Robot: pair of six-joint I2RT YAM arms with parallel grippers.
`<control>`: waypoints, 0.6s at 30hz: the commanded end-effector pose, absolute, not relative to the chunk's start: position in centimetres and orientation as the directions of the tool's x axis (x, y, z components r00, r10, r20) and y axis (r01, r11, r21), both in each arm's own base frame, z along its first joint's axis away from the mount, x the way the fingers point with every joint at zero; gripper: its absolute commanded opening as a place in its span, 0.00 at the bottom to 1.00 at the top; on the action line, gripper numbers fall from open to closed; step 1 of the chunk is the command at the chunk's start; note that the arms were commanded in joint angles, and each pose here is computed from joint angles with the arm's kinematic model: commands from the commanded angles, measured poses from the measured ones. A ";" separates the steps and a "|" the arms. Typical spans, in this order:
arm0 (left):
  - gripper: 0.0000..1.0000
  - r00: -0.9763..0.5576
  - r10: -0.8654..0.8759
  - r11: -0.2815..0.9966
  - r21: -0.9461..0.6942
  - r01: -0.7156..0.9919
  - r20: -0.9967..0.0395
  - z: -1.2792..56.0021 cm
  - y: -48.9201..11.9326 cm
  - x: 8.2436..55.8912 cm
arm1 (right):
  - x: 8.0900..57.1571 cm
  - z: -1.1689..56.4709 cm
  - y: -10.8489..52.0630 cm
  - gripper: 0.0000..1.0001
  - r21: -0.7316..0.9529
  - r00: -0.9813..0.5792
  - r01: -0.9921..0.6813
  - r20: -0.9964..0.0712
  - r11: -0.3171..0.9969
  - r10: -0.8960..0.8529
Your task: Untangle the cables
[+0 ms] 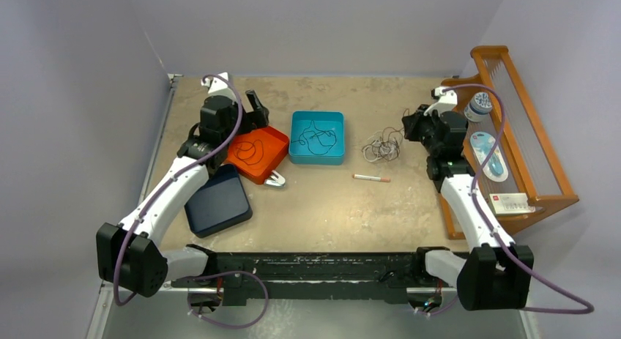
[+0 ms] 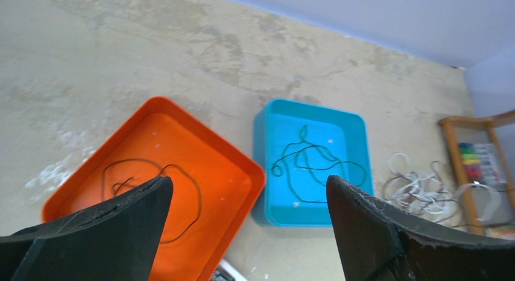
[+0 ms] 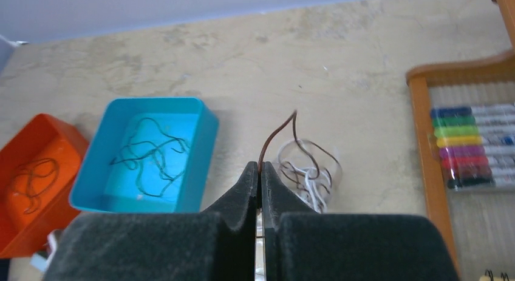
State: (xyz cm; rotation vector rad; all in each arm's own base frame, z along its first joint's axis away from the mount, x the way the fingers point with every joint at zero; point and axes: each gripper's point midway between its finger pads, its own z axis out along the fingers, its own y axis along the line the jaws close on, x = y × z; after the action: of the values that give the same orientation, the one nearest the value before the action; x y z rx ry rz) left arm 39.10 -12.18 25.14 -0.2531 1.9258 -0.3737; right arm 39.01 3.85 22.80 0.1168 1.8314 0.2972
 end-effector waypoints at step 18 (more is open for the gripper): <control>0.87 -0.286 -0.371 0.679 -0.468 0.566 -0.883 29.7 -28.9 37.2 | 36.9 30.2 8.1 0.00 0.437 -0.230 -0.286 -0.895 0.853 0.381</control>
State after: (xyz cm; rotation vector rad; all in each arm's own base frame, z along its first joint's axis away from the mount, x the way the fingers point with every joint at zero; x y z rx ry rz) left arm 37.22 -26.86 25.82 0.1147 1.8361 -0.8204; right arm 37.77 6.63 27.68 0.1095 1.7451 0.5082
